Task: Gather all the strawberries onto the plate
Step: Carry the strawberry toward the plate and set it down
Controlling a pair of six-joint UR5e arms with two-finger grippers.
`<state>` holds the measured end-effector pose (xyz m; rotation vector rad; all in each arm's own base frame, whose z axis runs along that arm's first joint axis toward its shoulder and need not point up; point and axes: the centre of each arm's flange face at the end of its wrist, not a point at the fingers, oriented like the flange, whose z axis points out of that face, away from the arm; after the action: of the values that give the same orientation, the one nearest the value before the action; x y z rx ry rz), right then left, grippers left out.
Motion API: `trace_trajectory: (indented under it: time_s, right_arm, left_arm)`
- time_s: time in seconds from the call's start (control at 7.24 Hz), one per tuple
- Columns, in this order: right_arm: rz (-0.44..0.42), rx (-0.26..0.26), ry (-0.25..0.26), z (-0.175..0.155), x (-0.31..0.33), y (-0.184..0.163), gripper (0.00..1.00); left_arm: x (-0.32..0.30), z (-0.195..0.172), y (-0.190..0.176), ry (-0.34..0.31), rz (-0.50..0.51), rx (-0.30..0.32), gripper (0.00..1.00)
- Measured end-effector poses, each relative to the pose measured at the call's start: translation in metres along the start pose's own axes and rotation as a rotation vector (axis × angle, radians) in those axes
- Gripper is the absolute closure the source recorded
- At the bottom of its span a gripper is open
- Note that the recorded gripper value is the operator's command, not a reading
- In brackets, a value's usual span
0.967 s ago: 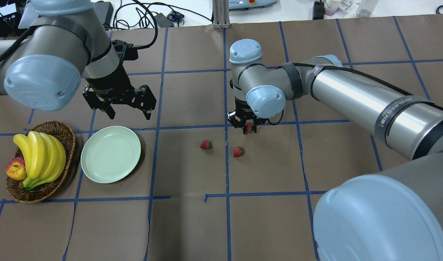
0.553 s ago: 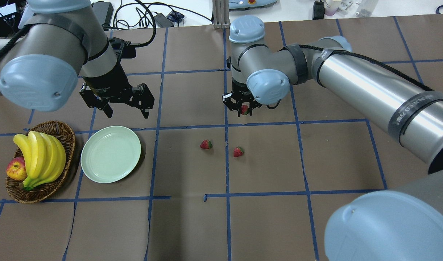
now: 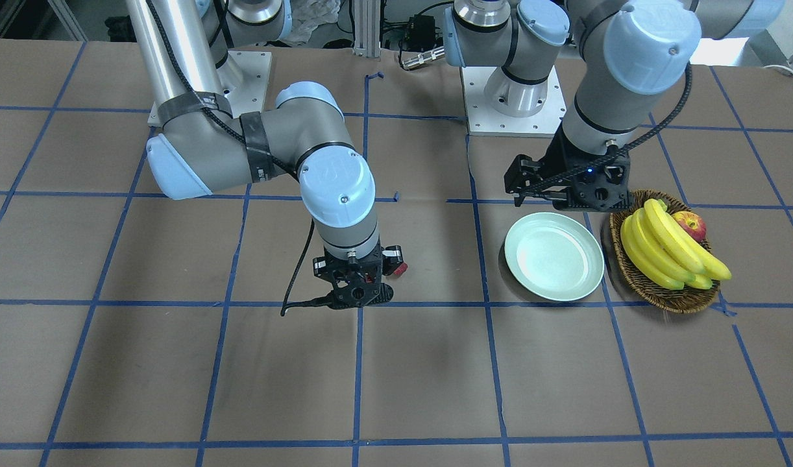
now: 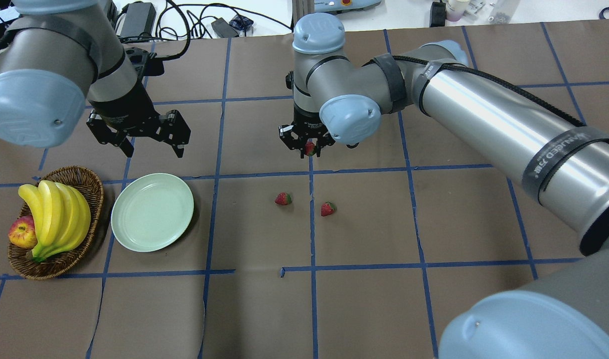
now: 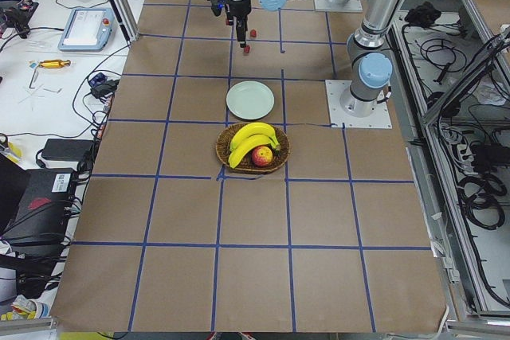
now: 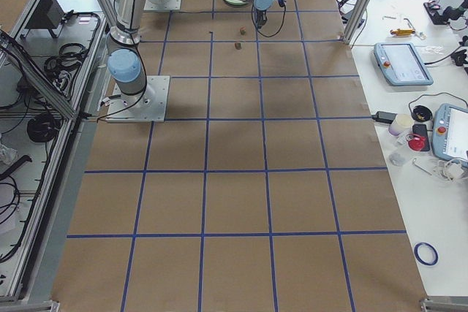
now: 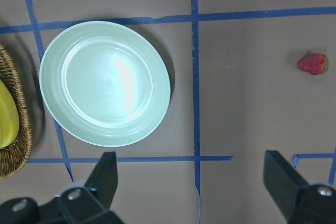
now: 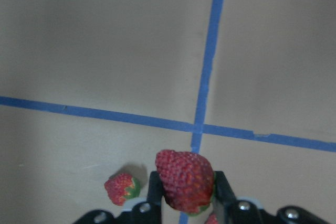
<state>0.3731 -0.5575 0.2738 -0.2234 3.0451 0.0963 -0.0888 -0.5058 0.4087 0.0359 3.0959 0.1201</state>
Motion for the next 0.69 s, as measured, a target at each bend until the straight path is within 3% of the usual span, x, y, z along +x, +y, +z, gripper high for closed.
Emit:
trace_trajectory:
  time_s: [0.69]
  right_arm:
    - [-0.110, -0.030, -0.060, 0.034, -0.098, 0.031, 0.99]
  left_arm:
    - [-0.038, 0.016, -0.007, 0.013, -0.006, -0.010, 0.00]
